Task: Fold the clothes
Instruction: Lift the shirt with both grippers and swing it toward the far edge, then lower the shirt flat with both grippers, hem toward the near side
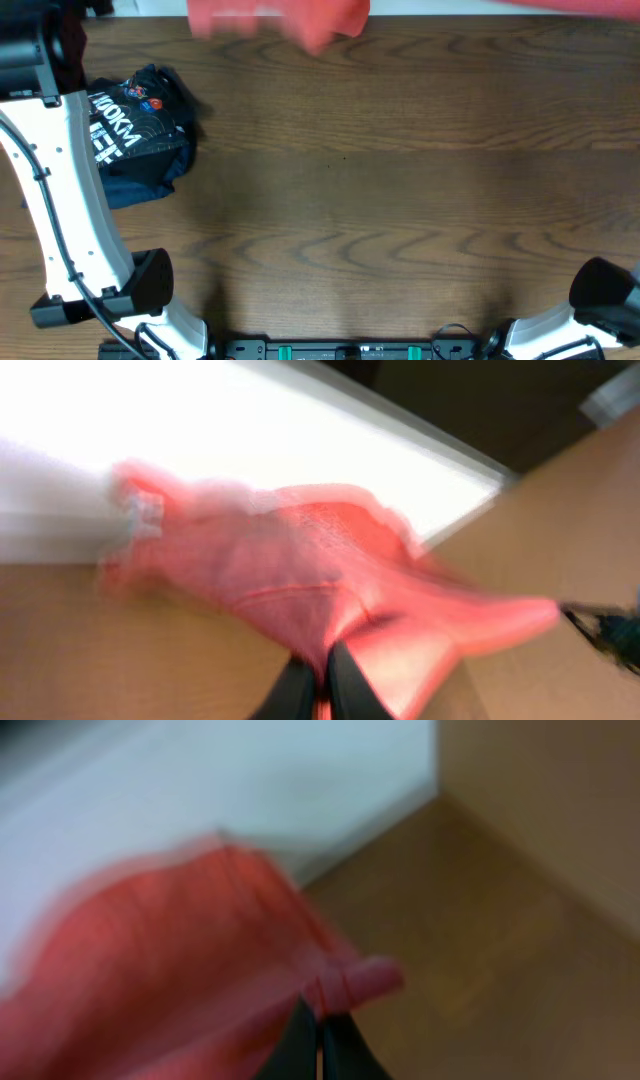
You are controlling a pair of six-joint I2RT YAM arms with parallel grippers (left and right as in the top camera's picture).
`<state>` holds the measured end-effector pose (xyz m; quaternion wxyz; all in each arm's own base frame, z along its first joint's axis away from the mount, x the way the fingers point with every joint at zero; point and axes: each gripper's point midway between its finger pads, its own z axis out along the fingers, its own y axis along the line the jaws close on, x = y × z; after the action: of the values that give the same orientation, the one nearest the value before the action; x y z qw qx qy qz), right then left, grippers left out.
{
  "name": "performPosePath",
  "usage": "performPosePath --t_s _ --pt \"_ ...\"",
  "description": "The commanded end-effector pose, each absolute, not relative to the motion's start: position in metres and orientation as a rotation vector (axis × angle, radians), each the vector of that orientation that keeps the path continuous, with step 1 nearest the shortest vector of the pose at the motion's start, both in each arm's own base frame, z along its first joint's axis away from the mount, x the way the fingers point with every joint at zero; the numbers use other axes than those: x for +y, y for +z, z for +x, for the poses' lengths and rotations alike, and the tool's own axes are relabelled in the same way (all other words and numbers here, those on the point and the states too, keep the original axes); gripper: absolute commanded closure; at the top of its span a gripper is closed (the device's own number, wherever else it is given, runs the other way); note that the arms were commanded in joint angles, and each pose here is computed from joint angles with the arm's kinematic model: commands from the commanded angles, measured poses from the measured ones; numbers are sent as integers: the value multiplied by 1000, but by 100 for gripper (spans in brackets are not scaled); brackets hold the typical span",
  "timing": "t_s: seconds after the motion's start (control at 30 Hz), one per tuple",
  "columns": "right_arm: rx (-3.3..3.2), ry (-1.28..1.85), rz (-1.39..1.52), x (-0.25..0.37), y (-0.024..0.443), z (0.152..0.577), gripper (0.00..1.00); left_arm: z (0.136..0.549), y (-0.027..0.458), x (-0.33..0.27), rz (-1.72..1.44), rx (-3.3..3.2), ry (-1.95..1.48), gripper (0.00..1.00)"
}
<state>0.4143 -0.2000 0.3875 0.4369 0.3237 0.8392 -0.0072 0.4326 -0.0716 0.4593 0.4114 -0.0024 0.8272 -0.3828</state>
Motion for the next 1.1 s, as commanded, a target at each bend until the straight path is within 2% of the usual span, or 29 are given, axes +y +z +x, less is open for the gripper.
performPosePath --t_s 0.0,0.1,0.23,0.37,0.6,0.8,1.07 --pt "2285 -251 957 -232 323 389 99 422 372 -72 56 2385 -899 94" --pt "2474 -341 1030 -232 275 362 99 388 304 -76 59 2702 -821 94" --pt "2710 -412 1098 -224 213 326 99 359 243 -87 59 2946 -835 94" --pt "2891 -400 1203 -209 155 290 99 325 194 -95 45 3148 -897 94" --pt "3048 -270 1393 -187 86 239 99 261 121 -87 -27 3439 -902 94" --pt "3035 -178 1573 -181 58 201 99 219 91 -85 -83 3505 -897 94" --pt "2885 -180 1704 -189 79 175 99 186 91 -74 -180 3428 -715 94"
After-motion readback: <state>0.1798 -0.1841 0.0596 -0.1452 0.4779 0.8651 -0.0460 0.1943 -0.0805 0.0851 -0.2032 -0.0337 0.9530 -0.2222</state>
